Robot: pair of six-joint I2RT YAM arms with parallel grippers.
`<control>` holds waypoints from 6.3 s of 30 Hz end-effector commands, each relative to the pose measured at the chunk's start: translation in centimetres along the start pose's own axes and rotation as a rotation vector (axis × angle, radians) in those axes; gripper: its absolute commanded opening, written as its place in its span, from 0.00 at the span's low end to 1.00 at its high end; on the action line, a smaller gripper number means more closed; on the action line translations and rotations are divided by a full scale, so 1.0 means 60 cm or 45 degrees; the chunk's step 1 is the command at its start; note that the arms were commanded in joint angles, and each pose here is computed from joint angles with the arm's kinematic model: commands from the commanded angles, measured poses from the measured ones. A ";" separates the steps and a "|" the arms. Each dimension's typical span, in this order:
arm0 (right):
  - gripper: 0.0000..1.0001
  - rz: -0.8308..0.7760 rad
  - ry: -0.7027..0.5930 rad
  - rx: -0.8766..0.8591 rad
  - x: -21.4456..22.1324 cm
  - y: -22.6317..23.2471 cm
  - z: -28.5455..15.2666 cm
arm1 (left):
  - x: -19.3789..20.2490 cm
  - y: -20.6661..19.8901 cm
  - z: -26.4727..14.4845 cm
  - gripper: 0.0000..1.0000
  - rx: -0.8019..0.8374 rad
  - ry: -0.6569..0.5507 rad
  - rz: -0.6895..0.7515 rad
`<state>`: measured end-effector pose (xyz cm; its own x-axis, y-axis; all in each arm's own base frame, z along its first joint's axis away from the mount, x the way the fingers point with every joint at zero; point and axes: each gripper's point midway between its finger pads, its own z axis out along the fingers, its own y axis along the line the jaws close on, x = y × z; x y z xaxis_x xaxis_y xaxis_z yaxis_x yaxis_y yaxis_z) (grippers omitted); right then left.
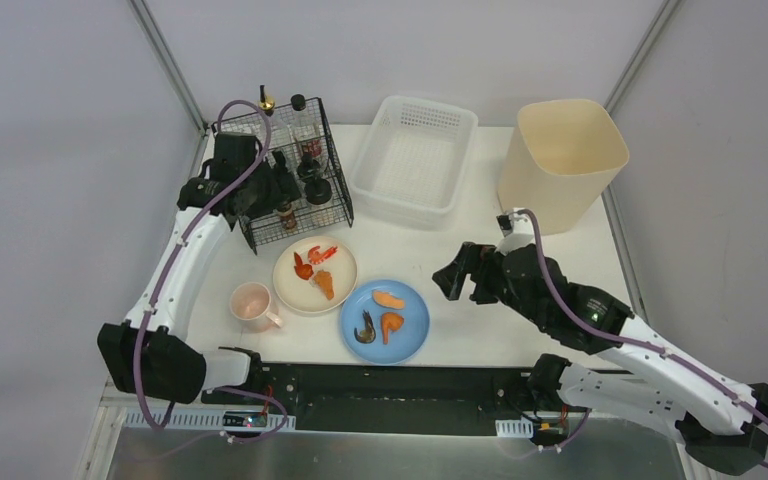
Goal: Clear the kitchen counter
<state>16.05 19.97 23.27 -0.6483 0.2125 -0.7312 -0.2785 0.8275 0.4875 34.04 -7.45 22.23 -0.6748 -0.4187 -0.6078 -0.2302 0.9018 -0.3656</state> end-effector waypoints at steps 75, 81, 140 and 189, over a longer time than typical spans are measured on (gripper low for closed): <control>0.00 0.405 0.391 0.181 0.232 -0.046 0.137 | 0.152 -0.014 -0.125 0.82 0.311 0.087 0.204; 0.00 0.411 0.327 0.155 0.178 -0.029 0.099 | 0.136 -0.021 -0.147 0.83 0.328 0.045 0.215; 0.00 0.969 -0.416 0.805 -0.509 -0.339 -0.052 | 0.215 -0.031 -0.105 0.86 0.479 0.300 0.312; 0.00 -0.301 -0.898 1.887 -0.602 -0.401 -0.172 | 0.227 -0.037 -0.104 0.85 0.516 0.336 0.302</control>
<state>41.26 -12.01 33.44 -0.4407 -0.0947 -0.8927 0.6859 0.6060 -0.4029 21.00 -13.96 18.96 -0.8466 -0.1376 -0.5141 0.1701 0.8454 -0.5064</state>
